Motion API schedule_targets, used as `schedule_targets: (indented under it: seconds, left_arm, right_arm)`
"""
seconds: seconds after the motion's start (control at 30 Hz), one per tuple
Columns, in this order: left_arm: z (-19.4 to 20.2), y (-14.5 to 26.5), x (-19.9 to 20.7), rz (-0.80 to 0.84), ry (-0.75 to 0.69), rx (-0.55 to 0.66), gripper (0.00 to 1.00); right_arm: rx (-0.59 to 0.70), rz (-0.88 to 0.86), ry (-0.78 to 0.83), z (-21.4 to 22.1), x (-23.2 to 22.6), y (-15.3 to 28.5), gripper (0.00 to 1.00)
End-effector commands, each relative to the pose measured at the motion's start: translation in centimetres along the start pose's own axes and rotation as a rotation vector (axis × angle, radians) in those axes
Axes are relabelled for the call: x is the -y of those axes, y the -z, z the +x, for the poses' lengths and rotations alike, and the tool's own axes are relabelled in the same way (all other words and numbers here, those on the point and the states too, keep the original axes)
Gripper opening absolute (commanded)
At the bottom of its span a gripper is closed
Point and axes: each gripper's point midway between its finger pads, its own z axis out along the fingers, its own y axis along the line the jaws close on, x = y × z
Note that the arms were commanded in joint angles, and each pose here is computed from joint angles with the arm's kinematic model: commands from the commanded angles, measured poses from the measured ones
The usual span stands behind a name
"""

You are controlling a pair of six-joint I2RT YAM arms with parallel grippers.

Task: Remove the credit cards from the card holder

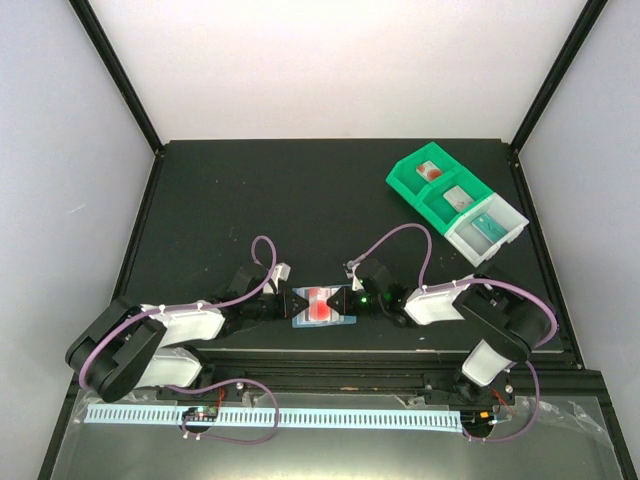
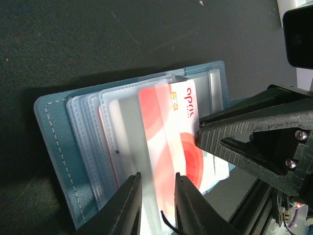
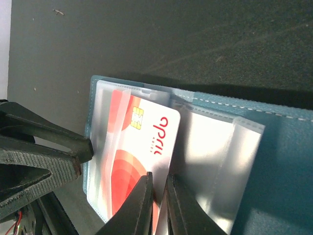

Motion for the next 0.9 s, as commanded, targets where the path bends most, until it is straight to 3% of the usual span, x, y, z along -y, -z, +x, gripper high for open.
schedule_targets:
  seconds: [0.0,0.43,0.67,0.87]
  left_arm:
    - [1.0,0.0,-2.9,-0.127,0.025,-0.023,0.21]
    - [1.1,0.0,-2.9,-0.129,0.028,-0.026,0.21]
    - [1.1,0.0,-3.1,-0.134,0.030,-0.026,0.21]
    - [1.3,-0.1,-3.3,-0.142,0.031,-0.034,0.21]
  right_arm:
    - [-0.003,0.001,-0.009,0.1,0.6,-0.4,0.13]
    - [-0.011,0.002,-0.032,0.2,1.0,-0.8,0.17]
    - [0.011,-0.024,-0.046,-0.2,1.5,-0.2,0.02]
    - [0.031,-0.039,-0.003,-0.8,1.2,0.8,0.01]
